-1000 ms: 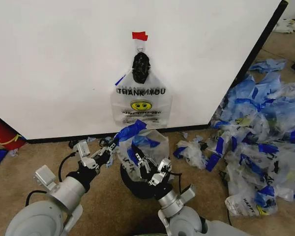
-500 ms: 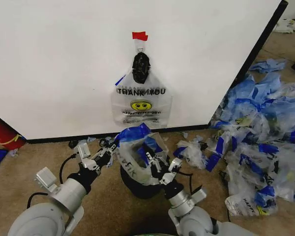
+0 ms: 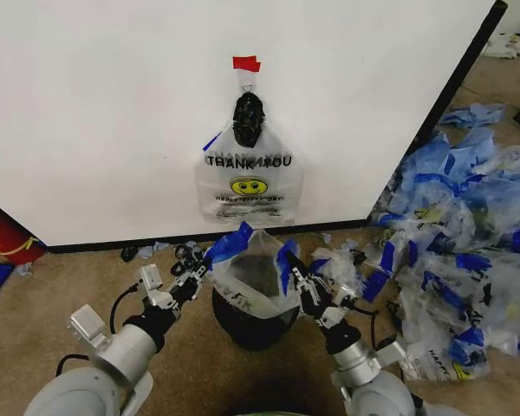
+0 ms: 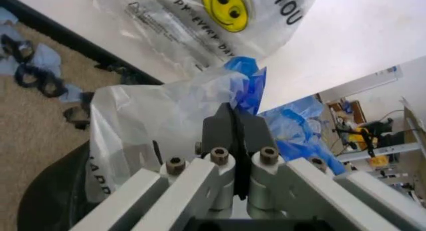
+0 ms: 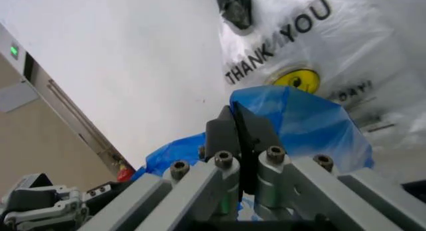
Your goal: Pick up the garbage bag from the wall and place it over the trash bin.
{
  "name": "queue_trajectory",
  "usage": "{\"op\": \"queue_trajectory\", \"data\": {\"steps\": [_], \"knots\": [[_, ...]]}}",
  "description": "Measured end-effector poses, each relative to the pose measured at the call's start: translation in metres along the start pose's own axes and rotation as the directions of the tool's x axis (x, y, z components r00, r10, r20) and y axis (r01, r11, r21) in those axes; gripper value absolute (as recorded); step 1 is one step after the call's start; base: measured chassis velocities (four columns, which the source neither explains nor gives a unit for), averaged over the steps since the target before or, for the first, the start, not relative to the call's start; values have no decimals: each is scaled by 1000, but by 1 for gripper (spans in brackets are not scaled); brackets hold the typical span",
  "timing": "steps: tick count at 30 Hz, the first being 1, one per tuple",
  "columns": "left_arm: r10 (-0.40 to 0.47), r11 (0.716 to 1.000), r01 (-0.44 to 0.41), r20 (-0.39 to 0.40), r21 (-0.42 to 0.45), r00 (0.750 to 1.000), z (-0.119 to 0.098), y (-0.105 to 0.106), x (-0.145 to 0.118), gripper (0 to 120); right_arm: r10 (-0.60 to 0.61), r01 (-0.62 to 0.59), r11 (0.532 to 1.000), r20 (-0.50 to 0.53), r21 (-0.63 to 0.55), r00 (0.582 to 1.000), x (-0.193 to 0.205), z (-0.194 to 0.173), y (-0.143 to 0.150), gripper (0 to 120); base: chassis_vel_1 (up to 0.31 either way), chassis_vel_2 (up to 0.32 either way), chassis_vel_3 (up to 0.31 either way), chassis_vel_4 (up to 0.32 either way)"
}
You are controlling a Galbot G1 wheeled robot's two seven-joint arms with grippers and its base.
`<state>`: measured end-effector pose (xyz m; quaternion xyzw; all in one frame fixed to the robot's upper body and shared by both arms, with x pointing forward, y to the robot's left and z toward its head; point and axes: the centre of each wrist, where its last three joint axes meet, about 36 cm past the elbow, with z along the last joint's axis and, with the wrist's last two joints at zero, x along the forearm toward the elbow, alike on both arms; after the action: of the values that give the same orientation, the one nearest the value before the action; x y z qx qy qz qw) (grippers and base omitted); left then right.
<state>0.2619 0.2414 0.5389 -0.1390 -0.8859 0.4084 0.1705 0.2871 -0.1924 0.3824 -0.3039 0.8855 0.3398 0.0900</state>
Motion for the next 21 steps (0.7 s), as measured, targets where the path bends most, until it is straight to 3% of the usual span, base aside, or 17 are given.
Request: {"op": "queue_trajectory", "data": {"steps": [21], "knots": [[-73, 996, 72, 15, 47, 997, 38, 20, 1, 0, 111, -114, 990, 49, 85, 993, 72, 34, -33, 0, 0, 0, 0, 0]]}}
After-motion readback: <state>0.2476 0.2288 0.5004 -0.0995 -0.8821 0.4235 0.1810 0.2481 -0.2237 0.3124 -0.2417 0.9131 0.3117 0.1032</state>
